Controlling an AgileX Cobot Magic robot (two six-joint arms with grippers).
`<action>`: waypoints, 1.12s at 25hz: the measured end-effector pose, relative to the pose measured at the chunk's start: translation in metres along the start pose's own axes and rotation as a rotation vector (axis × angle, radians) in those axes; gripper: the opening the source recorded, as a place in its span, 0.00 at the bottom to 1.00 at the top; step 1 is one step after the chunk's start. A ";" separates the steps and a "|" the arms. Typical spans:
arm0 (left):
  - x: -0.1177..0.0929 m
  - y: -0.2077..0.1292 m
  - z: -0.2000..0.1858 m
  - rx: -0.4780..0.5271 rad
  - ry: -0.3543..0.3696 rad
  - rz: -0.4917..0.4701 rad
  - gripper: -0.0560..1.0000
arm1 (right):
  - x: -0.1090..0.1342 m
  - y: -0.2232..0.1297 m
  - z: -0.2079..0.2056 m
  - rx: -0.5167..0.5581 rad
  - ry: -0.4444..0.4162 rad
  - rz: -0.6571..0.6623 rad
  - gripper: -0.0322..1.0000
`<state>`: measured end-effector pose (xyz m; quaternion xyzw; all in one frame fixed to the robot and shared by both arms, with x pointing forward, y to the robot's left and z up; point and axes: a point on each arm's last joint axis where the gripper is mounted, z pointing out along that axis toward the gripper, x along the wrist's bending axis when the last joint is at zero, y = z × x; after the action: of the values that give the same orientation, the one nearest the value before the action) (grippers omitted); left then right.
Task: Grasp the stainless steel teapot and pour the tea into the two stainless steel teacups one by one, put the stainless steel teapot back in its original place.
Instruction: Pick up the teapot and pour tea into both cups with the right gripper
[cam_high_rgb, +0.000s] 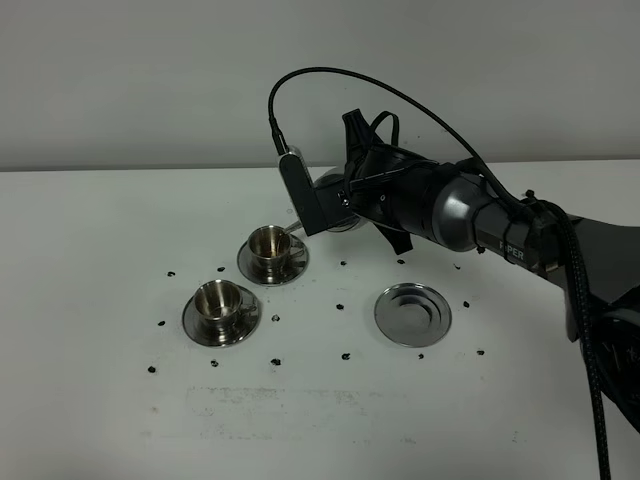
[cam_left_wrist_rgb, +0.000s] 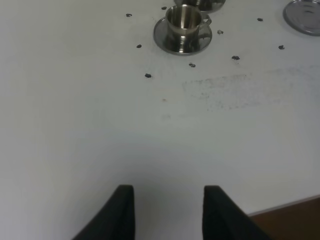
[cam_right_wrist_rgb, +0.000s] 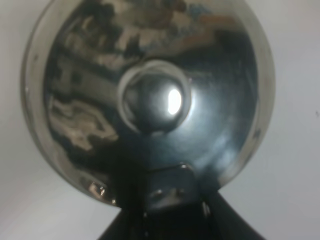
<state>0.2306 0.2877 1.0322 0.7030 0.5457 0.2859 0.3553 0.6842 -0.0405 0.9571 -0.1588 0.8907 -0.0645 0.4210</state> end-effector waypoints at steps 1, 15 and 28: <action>0.000 0.000 0.000 0.000 0.000 0.000 0.35 | 0.000 0.000 0.000 -0.002 -0.002 -0.001 0.23; 0.000 0.000 0.000 0.000 0.000 0.000 0.35 | -0.001 0.001 0.000 -0.005 -0.013 -0.011 0.23; 0.000 0.000 0.000 0.000 0.000 0.000 0.35 | -0.002 0.001 0.000 0.000 -0.019 -0.024 0.23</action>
<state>0.2306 0.2877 1.0322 0.7030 0.5457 0.2859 0.3553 0.6846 -0.0391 0.9583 -0.1701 0.8847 -0.0682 0.4286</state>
